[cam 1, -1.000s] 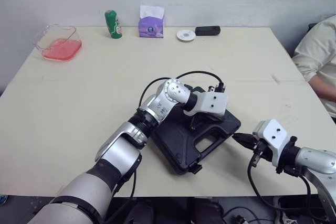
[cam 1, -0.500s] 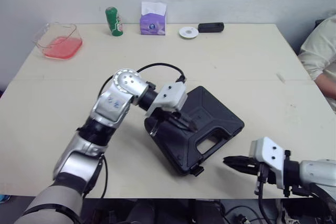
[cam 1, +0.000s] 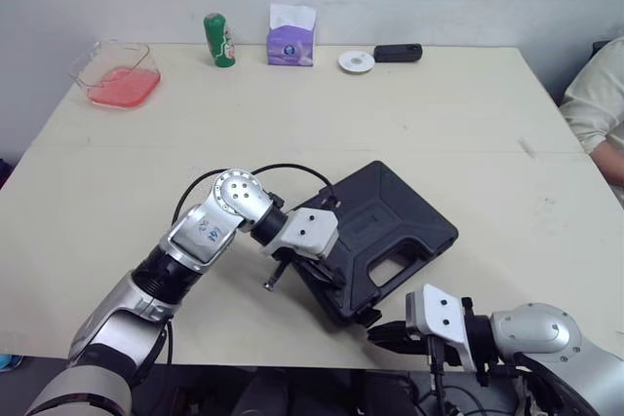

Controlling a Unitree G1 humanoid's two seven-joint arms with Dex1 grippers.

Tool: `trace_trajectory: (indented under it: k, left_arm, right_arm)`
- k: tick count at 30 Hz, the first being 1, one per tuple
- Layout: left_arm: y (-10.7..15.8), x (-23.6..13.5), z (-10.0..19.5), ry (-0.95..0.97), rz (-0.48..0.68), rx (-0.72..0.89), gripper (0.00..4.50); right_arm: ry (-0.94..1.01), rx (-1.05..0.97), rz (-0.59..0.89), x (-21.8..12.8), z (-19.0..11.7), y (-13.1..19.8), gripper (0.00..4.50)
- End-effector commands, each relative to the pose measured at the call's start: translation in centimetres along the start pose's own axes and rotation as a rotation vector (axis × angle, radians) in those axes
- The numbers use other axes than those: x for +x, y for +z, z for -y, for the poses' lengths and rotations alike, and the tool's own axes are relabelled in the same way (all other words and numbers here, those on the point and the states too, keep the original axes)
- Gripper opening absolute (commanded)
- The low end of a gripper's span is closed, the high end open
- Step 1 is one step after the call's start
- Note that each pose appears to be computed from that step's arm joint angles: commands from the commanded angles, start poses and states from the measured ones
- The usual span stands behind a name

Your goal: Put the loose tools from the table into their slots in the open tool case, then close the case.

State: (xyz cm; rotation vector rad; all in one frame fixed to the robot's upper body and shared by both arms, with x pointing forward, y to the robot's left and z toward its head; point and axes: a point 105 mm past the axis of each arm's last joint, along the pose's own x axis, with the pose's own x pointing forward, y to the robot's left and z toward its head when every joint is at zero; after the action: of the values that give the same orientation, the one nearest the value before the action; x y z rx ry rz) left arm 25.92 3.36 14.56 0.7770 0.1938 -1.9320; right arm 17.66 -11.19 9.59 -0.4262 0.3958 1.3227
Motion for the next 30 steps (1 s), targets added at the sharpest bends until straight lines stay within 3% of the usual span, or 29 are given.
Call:
trace_trajectory:
  k: [1, 11, 22, 24, 26, 28, 30]
  left_arm:
    - [-4.1, 0.9, 1.4, -0.076, -0.216, 0.026, 0.05]
    - [-4.6, 2.3, 0.2, -0.047, -0.231, 0.088, 0.05]
    - [-4.2, 1.9, 0.0, -0.023, -0.193, 0.056, 0.05]
    - [-3.0, 0.4, -0.7, 0.061, -0.104, 0.003, 0.05]
    - [-0.6, -2.1, -1.2, 0.186, 0.082, -0.007, 0.05]
    - [0.4, -4.0, -1.4, 0.277, 0.188, -0.079, 0.05]
    - [1.4, -6.8, -1.6, 0.386, 0.28, -0.166, 0.68]
  right_arm:
    - [-0.013, -0.03, 0.062, 0.3, 0.5, 1.4, 0.02]
    - [-0.048, -0.025, 0.144, 0.1, 1.4, 3.6, 0.02]
    - [-0.078, -0.031, 0.128, 0.0, 1.8, 3.2, 0.02]
    - [-0.104, -0.051, 0.092, -1.3, 2.2, 2.8, 0.02]
    - [-0.145, -0.062, 0.071, -3.0, 2.8, 2.8, 0.02]
    - [-0.174, -0.078, 0.085, -4.2, 3.2, 3.4, 0.02]
    - [-0.202, -0.072, 0.098, -6.1, 3.8, 4.2, 0.69]
